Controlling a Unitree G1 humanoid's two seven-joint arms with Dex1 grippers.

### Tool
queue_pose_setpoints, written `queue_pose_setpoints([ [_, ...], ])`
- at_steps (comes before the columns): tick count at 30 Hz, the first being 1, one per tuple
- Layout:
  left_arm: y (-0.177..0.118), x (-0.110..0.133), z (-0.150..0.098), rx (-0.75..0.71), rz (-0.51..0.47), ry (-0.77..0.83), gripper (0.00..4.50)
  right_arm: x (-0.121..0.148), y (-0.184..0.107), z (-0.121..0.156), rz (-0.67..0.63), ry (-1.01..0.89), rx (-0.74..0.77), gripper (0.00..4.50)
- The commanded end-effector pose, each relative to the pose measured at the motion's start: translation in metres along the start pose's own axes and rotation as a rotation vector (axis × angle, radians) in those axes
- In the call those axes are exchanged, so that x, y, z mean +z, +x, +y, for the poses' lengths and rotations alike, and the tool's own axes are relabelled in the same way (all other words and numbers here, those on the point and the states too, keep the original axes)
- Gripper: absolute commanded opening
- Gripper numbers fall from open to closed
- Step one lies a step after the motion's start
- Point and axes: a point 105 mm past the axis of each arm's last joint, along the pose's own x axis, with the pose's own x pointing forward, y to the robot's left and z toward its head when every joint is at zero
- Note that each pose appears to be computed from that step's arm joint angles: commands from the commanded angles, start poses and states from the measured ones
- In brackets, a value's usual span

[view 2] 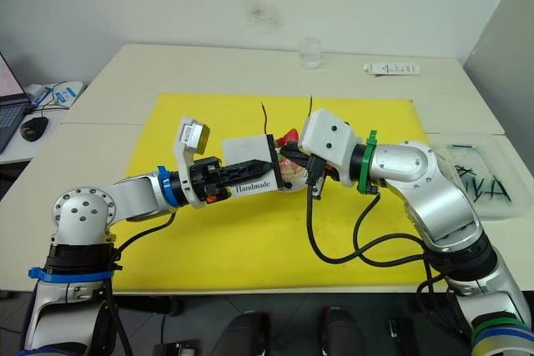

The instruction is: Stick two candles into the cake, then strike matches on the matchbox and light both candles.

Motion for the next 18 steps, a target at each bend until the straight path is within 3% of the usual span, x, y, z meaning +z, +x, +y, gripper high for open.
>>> queue_pose_setpoints([
  [1,-0.0009,0.0077,-0.0092,-0.026,-0.026,0.039,0.0,0.0137,-0.0005,-0.0044,-0.036,-0.058,-0.013,0.16],
  [18,0.0031,0.0087,-0.0129,-0.036,-0.024,0.047,0.0,0.0103,0.0049,-0.0023,-0.02,-0.11,0.007,0.16],
])
